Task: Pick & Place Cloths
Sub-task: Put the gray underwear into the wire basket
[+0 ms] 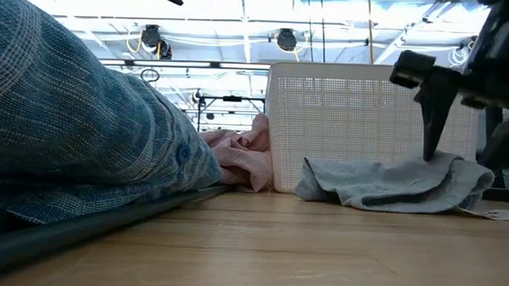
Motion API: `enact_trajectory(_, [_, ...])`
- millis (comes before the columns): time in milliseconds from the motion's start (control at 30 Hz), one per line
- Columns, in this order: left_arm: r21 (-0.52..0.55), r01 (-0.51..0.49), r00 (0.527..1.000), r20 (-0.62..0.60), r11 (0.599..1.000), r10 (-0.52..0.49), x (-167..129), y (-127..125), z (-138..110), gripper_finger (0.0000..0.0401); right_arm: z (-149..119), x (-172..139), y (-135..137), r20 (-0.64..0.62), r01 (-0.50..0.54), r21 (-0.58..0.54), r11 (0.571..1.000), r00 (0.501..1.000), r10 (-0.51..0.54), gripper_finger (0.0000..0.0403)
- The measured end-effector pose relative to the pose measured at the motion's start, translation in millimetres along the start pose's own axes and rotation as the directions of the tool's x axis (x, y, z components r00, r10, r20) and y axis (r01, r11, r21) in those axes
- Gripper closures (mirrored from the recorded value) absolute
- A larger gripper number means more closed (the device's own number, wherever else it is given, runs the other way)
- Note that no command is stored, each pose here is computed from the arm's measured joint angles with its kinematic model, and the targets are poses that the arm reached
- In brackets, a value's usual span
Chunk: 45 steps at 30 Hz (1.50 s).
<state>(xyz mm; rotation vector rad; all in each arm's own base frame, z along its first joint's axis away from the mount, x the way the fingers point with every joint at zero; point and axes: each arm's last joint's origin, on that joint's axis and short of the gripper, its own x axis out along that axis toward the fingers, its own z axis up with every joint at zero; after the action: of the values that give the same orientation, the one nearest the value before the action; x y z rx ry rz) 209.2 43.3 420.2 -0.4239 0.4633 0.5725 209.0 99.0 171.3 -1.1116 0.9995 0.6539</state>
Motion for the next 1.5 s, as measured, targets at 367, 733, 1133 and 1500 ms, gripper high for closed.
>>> enact_trajectory(367, [0.006, 0.000, 1.000, 0.000, 1.000, 0.000, 0.0, 0.1, 0.0, 0.0157, -6.0, 13.5, 5.4, -0.006, 0.109, 0.141, 0.984, 0.994, -0.109, 0.0256])
enact_trajectory(733, [0.005, 0.000, 1.000, 0.000, 1.000, 0.000, 0.0, 0.1, 0.0, 0.0157, -2.9, 12.6, 1.8, 0.029, 0.122, 0.381, 0.917, 0.989, -0.144, 0.0393])
enact_trajectory(1133, [-0.017, 0.012, 1.000, -0.006, 1.000, -0.012, 0.0, -0.3, -0.2, 0.0157, 4.7, -15.2, -16.3, 0.149, 0.053, 0.710, 0.703, 0.963, -0.223, 0.0395])
enact_trajectory(1500, [-0.074, 0.129, 0.989, -0.070, 0.989, -0.134, -0.3, -3.8, -2.0, 0.0157, 10.9, -79.5, -42.9, 0.551, -0.273, 0.792, 0.546, 0.704, -0.448, 0.0399])
